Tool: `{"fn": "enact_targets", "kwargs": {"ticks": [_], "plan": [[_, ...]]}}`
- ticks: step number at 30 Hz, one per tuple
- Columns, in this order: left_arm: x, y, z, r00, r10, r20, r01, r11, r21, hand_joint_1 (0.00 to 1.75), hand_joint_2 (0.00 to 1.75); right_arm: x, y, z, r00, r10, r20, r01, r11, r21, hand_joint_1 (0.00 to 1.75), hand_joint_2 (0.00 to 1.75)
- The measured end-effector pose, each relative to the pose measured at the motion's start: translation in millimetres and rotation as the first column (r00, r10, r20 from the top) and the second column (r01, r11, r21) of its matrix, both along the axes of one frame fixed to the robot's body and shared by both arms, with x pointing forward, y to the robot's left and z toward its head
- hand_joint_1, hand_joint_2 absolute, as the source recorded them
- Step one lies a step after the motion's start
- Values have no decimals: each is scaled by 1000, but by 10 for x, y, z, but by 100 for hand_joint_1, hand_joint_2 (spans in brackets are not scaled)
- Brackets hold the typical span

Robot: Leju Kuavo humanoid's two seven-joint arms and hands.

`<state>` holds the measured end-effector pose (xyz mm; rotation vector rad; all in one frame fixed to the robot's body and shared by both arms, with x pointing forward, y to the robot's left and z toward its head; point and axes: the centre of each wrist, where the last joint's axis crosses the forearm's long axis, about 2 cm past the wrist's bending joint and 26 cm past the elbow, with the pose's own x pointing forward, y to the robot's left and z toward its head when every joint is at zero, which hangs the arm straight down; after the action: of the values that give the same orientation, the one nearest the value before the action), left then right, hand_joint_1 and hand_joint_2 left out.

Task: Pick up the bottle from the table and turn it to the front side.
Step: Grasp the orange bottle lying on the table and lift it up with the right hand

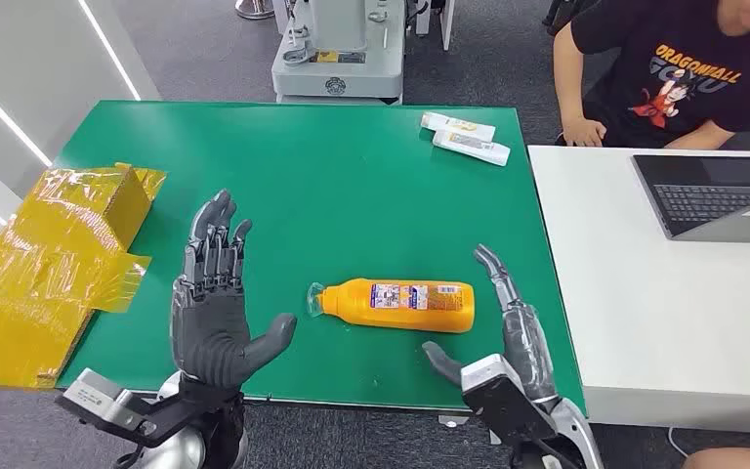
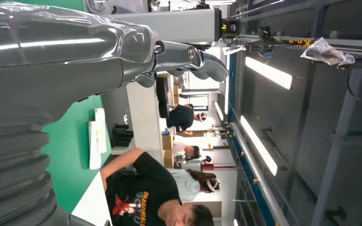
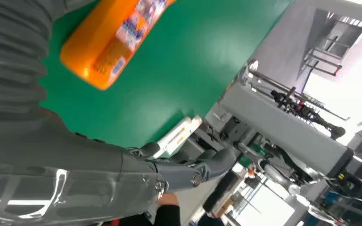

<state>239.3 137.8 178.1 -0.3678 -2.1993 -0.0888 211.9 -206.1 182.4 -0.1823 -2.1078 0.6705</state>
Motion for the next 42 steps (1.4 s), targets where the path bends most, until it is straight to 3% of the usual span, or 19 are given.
{"fn": "enact_targets", "kwargs": {"ticks": [2, 6, 11, 14, 18, 24, 29, 34, 37, 42], "plan": [[1, 0, 0, 1000, -7, 2, 7, 1000, -3, 0, 175, 54, -93, 2, 999, 29, -16, -30, 998, -52, 0, 175], [3, 5, -2, 1000, -25, 9, 25, 1000, -9, 0, 175, 312, -560, 55, 992, 103, -68, -116, 963, -241, 0, 175], [12, 26, -6, 999, -29, 13, 29, 1000, -10, 0, 175, 581, -1050, 225, 988, 124, -96, -152, 904, -399, 0, 175], [34, 47, 4, 999, -21, 25, 22, 1000, -20, 0, 175, 854, -1249, 434, 975, 176, -137, -220, 855, -470, 0, 175], [64, 80, 14, 999, -2, 34, 3, 1000, -27, 0, 175, 1400, -1418, 906, 952, 242, -188, -306, 784, -539, 0, 175], [84, 129, 6, 999, 21, 40, -20, 999, -26, 0, 175, 1999, -1370, 1584, 921, 295, -255, -390, 700, -598, 0, 175], [80, 154, -11, 999, 35, 39, -35, 999, -19, 0, 175, 2280, -1113, 1776, 896, 324, -305, -445, 653, -613, 0, 175], [73, 158, -19, 999, 38, 37, -37, 999, -16, 0, 175, 2351, -1004, 1759, 888, 329, -320, -459, 645, -611, 0, 175], [59, 168, -40, 998, 46, 32, -46, 999, -9, 0, 175, 2488, -731, 1576, 869, 334, -366, -494, 633, -596, 0, 175], [61, 177, -42, 998, 54, 32, -53, 999, -7, 0, 175, 2492, -570, 1251, 848, 329, -416, -528, 609, -593, 0, 175]]}}
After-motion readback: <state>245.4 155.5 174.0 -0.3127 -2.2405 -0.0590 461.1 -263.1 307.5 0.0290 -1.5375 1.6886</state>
